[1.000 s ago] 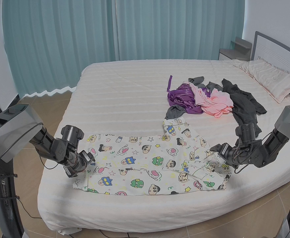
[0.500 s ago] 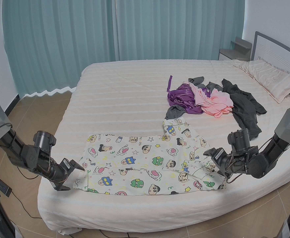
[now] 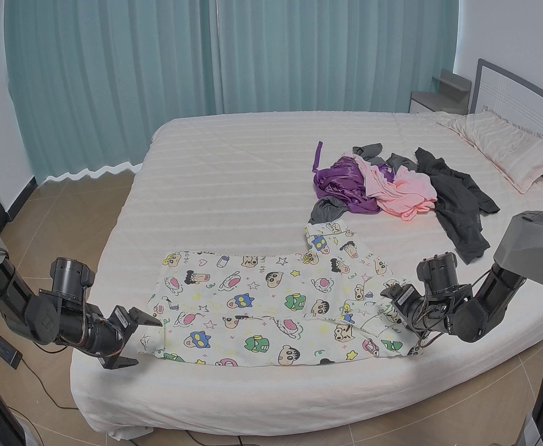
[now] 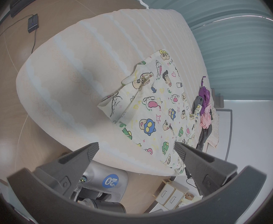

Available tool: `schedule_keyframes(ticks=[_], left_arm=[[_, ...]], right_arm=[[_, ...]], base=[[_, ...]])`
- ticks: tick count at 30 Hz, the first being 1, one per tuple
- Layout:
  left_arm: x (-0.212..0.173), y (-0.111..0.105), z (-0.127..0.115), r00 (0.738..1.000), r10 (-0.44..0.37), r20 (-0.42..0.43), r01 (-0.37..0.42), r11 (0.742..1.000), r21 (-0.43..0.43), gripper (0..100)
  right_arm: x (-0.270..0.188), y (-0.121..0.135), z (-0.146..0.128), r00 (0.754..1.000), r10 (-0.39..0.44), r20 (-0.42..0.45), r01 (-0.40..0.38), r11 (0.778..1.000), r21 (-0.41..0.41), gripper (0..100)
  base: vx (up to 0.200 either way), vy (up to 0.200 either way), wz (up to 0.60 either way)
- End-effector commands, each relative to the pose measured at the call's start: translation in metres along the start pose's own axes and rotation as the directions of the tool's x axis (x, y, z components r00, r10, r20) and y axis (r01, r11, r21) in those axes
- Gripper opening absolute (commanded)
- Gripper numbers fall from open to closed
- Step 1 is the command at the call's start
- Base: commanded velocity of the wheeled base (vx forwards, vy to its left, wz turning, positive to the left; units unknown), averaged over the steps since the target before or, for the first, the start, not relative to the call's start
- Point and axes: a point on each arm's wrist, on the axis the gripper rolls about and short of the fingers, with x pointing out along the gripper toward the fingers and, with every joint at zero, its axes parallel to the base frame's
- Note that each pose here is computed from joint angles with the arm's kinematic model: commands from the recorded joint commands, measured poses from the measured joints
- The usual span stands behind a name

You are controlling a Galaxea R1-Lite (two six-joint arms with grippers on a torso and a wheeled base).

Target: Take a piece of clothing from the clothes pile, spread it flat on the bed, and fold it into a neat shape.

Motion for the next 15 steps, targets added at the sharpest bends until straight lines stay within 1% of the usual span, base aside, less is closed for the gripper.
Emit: schedule_keyframes(ticks=[1,2,4,6,10,15], left_arm=[[0.000,0.002,-0.003,1.000,0.002,0.000,-0.002,1.000,0.004,100],[0.000,0.002,-0.003,1.000,0.002,0.000,-0.002,1.000,0.004,100],[0.000,0.003,-0.003,1.000,0.002,0.000,-0.002,1.000,0.004,100],[0.000,0.003,-0.003,1.000,0.002,0.000,-0.002,1.000,0.004,100],[0.000,0.003,-0.003,1.000,0.002,0.000,-0.002,1.000,0.004,100],[0.000,0.003,-0.003,1.000,0.002,0.000,-0.002,1.000,0.004,100]], right_arm=[[0.004,-0.002,0.000,1.000,0.007,0.008,-0.007,1.000,-0.001,100],[0.004,-0.002,0.000,1.000,0.007,0.008,-0.007,1.000,-0.001,100],[0.007,0.000,0.002,0.999,0.036,0.026,-0.036,0.999,-0.009,100],[0.008,0.001,0.004,0.999,0.042,0.032,-0.041,0.999,-0.019,100],[0.016,-0.001,0.001,0.999,0.031,0.026,-0.030,0.999,-0.035,100],[0.024,-0.003,0.002,0.999,0.022,0.029,-0.021,0.999,-0.034,100]], base=[[0.000,0.000,0.00],[0.000,0.000,0.00],[0.000,0.000,0.00],[0.000,0.000,0.00],[0.000,0.000,0.00],[0.000,0.000,0.00]])
